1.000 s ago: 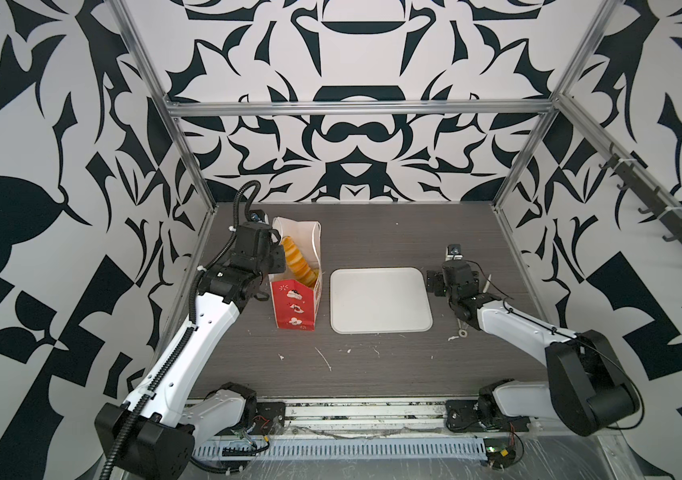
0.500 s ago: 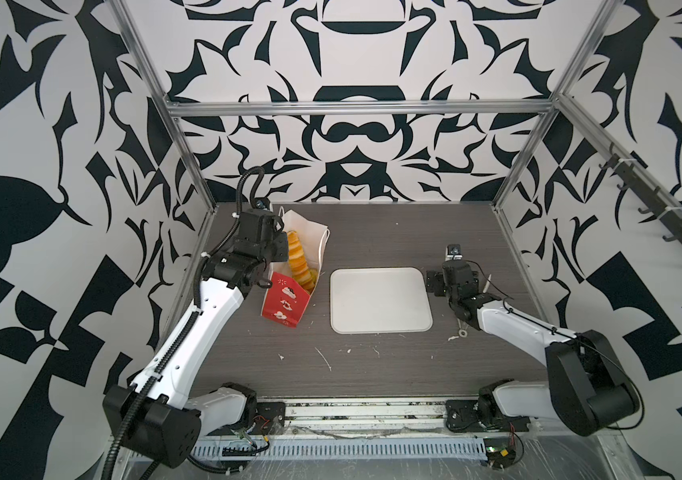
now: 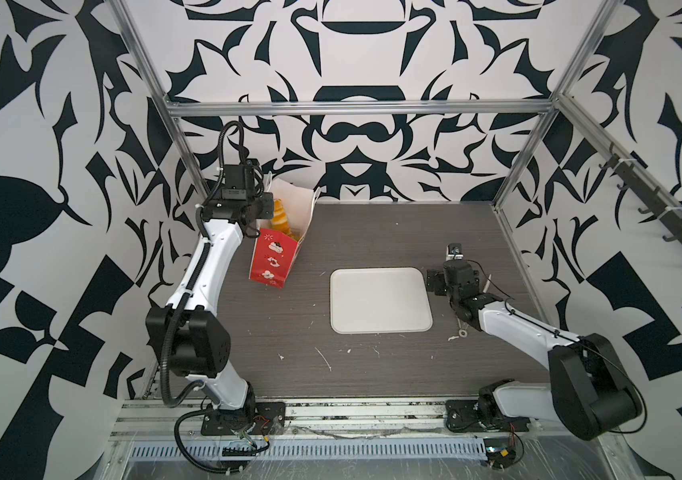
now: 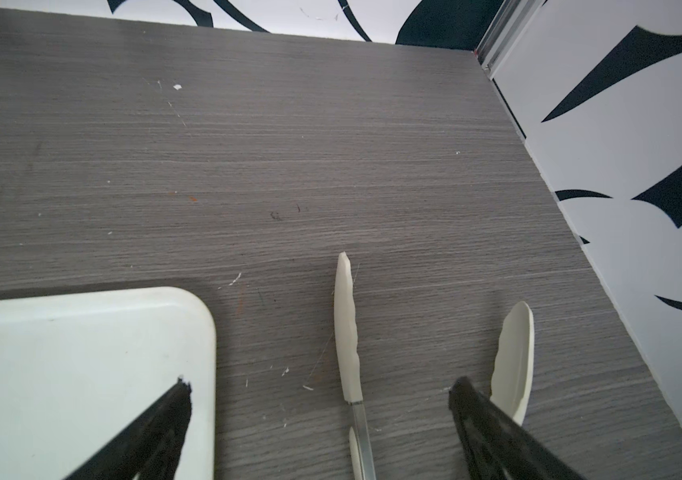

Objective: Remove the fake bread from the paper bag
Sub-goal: 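Grip the bag rim with the left gripper and lift, tilting it toward the tray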

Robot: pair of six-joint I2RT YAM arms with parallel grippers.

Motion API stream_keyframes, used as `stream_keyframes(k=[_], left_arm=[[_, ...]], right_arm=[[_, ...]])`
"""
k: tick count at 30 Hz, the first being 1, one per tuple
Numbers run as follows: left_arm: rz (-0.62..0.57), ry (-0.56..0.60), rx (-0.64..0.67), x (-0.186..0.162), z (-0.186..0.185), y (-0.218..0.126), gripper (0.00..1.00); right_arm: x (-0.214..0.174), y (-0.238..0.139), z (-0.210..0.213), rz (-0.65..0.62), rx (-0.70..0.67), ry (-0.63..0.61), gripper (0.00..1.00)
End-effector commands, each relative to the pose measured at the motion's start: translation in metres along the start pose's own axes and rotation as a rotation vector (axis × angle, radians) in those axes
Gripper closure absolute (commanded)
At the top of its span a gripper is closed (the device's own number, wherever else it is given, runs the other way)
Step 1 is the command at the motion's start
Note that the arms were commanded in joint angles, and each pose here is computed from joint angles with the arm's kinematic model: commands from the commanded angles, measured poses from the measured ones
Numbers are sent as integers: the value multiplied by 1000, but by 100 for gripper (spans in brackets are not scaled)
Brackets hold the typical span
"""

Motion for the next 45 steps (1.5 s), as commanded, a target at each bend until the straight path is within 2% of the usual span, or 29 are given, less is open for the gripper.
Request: stream_keyframes(k=[1,4,8,12,18,27,32,37,42,45], left_arm=[[-67,63,-75,36,0,-1,100],[-65,132,-62,48,0,13,100],[-61,162,-106,51,-7,37,100],[-48,182,-131,42,-24,53,100],[-66,190,-205,21,-62,54,100],[-82,217,-305,-8,-120,33,100],[-64,245,-354,-40,-142,17,100],[-59,257,-402,-71,-146,5,100],[-58,250,-423,-94,-139,-3,100],[-60,242,-439,-102,-138,-7,100]], right_arm=[[14,-7,-5,-55,-17,25,0],[15,-8,-5,-62,-12,23,0],[15,-10,-5,-74,-6,23,1],[16,-11,-3,-77,6,24,1],[16,-10,1,-63,34,20,1],[19,-15,6,-29,79,64,1],[14,-24,2,14,82,132,0],[4,-35,-18,88,33,209,0],[-13,-42,-51,216,-16,296,0],[-25,-42,-60,287,-35,300,0]])
Point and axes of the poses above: each gripper's point midway between its finger pads, its own y axis out along the fingers, its own z axis along the line the jaws close on, x = y × z, the point moved 3 cm from there along -y, back along the fingers, and after that the axes turned 8 degrees about -y, right-handed, at the moved point
